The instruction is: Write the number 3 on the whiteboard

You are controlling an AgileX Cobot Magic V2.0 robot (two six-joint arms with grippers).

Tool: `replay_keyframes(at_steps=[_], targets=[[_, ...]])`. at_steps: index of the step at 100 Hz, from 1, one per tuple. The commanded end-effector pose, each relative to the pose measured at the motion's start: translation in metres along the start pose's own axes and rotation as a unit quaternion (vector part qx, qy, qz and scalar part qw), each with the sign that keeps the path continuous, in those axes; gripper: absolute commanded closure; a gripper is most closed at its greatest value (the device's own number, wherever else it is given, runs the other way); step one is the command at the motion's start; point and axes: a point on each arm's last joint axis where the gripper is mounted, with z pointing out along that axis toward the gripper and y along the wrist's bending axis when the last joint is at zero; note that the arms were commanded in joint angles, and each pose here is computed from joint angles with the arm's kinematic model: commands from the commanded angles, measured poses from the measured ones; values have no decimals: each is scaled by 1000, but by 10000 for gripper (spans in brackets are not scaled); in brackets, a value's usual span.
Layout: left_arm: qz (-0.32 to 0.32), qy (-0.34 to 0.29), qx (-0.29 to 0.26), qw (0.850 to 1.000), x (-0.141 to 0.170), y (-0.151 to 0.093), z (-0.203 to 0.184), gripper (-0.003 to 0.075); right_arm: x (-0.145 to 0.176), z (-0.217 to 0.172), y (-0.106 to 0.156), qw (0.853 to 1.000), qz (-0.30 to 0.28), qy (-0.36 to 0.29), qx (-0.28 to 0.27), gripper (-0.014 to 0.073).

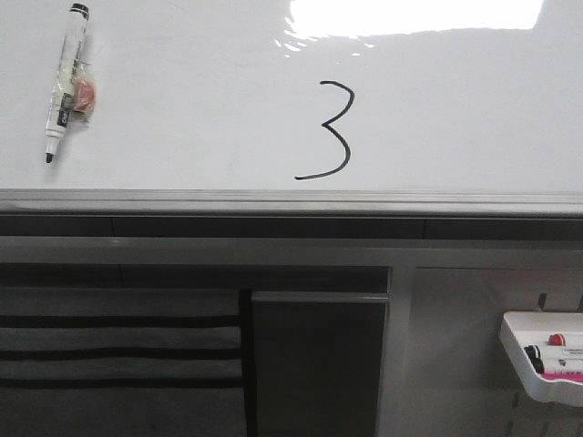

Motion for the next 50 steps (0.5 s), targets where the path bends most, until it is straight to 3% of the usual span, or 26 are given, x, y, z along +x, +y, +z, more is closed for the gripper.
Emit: replay_keyframes(at_steps=[1,50], targets=[[-8,-52,-2,999,-7,0,-2,741,-2,-1,0,999,-9,-49,-2,663],[-8,-52,-2,999,-7,0,-2,741,-2,-1,0,999,-9,-51,-2,663]])
